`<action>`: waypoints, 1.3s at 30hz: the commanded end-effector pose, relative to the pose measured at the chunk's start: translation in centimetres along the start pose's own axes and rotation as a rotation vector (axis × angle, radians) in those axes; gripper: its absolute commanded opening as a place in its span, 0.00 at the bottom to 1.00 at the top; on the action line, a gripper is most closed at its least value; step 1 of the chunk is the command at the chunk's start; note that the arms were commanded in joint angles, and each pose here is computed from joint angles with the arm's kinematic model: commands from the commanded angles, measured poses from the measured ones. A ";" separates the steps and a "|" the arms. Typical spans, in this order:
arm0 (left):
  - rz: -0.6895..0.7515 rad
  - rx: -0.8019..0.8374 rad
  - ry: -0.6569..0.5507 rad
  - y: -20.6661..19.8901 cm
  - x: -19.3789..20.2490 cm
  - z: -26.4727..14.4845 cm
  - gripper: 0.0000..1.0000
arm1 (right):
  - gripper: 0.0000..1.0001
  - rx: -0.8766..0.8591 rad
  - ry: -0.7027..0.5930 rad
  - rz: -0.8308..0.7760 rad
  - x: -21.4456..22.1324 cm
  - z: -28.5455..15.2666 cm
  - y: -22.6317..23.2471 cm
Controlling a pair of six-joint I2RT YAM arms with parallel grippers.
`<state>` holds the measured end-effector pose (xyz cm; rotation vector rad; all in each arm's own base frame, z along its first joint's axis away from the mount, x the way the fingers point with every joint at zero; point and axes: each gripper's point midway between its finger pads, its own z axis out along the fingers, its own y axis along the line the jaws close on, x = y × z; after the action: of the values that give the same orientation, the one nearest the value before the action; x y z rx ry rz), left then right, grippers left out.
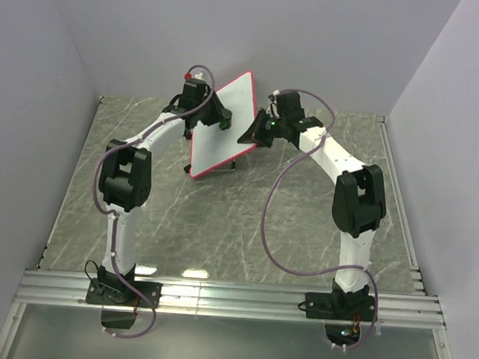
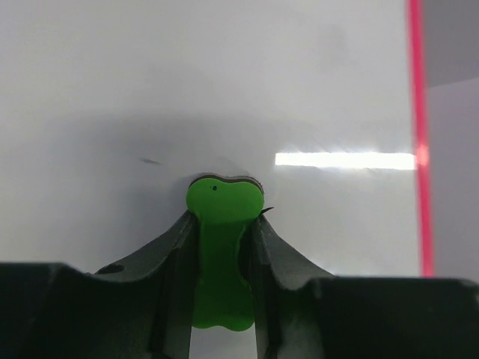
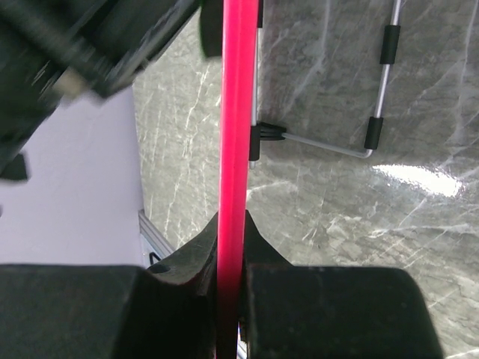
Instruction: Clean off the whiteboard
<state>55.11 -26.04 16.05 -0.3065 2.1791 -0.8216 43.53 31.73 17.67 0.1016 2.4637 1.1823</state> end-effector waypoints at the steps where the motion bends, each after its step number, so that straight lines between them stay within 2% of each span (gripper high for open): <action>1: -0.062 -0.281 0.348 10.7 11.5 1.4 0.00 | 0.00 -0.196 0.049 -0.229 3.2 0.9 6.5; 6: -0.077 -0.320 0.359 13.3 12.7 0.8 0.00 | 0.00 -0.193 0.041 -0.233 3.0 0.8 6.6; 11: -0.057 -0.269 0.357 10.8 12.7 -0.3 0.00 | 0.00 -0.195 0.030 -0.220 2.7 0.9 6.7; 15: -0.075 -0.253 0.382 9.8 14.7 -2.6 0.00 | 0.00 -0.200 0.012 -0.216 2.0 1.0 7.2; 21: -0.078 -0.147 0.372 5.7 16.3 -4.6 0.00 | 0.00 -0.214 0.009 -0.215 1.7 1.4 7.4; 27: -0.058 -0.129 0.302 4.1 14.1 -3.7 0.00 | 0.00 -0.226 0.002 -0.215 2.2 0.8 7.4; 32: -0.101 -0.223 0.295 8.9 13.5 -2.9 0.00 | 0.00 -0.226 -0.004 -0.236 2.5 -0.2 7.6; 35: -0.123 -0.294 0.308 12.7 14.9 -4.2 0.00 | 0.00 -0.214 -0.007 -0.251 2.6 -0.6 7.5; 39: -0.124 -0.323 0.296 13.9 15.5 -4.9 0.00 | 0.00 -0.220 -0.014 -0.247 2.9 -1.1 7.1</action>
<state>49.81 -18.12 8.88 -0.5468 2.2383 -0.6418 43.37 31.88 17.55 0.0803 2.4168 1.1751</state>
